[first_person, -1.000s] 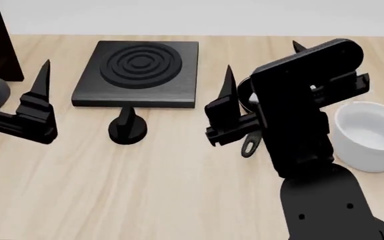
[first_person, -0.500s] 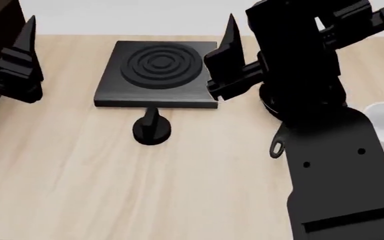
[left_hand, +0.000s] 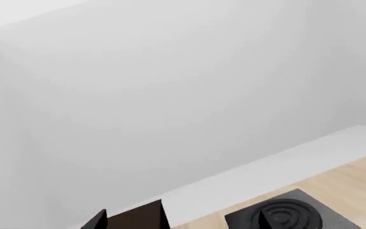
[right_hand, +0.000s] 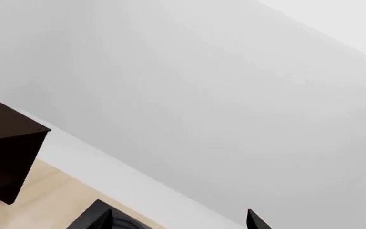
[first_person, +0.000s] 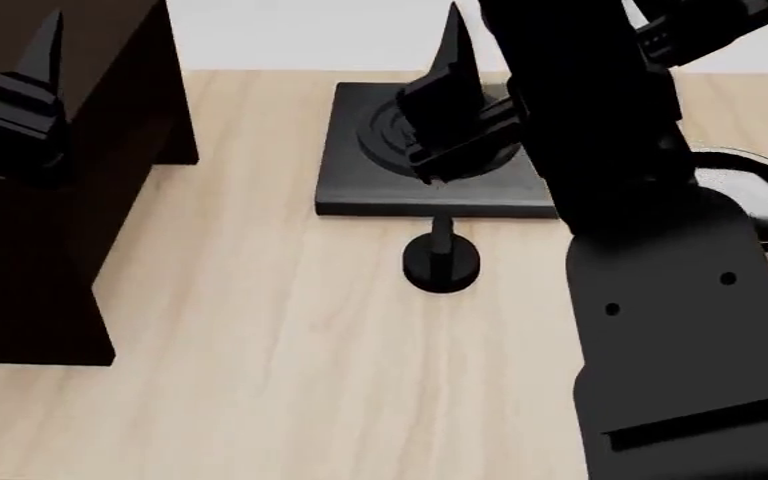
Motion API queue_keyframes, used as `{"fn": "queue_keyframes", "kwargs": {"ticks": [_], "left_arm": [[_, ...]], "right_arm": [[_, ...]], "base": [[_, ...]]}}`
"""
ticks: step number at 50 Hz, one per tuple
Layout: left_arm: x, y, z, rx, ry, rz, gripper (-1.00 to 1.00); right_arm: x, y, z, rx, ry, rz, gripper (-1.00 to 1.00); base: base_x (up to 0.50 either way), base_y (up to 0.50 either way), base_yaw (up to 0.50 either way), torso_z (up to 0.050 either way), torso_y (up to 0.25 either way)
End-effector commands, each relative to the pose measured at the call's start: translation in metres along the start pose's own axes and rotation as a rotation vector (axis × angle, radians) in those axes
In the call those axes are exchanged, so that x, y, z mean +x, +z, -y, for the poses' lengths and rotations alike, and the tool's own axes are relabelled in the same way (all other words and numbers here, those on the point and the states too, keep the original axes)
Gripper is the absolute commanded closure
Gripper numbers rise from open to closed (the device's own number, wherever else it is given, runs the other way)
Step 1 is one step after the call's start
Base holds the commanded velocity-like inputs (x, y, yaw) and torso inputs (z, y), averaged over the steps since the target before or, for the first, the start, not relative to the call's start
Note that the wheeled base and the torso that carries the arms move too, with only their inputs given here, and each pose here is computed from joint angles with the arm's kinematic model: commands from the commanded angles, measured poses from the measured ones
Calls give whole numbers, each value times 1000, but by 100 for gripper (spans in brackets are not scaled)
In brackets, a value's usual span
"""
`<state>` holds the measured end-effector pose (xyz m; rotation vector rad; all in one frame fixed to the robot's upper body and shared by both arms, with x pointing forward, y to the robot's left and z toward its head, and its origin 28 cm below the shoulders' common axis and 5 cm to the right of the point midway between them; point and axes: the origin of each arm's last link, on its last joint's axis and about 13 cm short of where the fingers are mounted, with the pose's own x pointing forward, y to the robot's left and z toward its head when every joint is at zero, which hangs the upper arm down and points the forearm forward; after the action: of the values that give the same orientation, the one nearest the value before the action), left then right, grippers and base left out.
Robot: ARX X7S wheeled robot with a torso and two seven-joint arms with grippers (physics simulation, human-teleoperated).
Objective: Put the frying pan under the cabinet shelf.
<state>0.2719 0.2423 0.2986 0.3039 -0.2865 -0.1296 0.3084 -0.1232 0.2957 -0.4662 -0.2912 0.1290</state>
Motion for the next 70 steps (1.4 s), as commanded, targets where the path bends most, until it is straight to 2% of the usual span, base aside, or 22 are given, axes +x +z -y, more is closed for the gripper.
{"fn": "queue_keyframes", "kwargs": {"ticks": [1, 9, 11, 12, 13, 30, 70], "left_arm": [[-1, 1, -1, 3, -2, 0, -100], [0, 3, -1, 2, -6, 4, -100], [0, 4, -1, 3, -5, 5, -100], [0, 4, -1, 4, -5, 6, -100], [0, 4, -1, 4, -5, 7, -100], [-1, 5, 1, 4, -15, 12, -100], [-1, 14, 1, 6, -19, 31, -100]], "right_arm": [[-1, 3, 1, -3, -3, 4, -100], [0, 4, 2, 5, -21, 4, -100], [-2, 6, 4, 15, -29, 43, -100], [-2, 6, 3, -23, -34, 33, -100], [-2, 6, 3, -16, -35, 44, -100], [-1, 11, -5, -80, 0, 38, -100], [-8, 17, -2, -76, 2, 46, -100]], "base": [[0, 500, 0, 0, 0], [0, 200, 0, 0, 0], [0, 0, 0, 0, 0], [0, 0, 0, 0, 0], [0, 0, 0, 0, 0], [500, 0, 0, 0, 0], [500, 0, 0, 0, 1]]}}
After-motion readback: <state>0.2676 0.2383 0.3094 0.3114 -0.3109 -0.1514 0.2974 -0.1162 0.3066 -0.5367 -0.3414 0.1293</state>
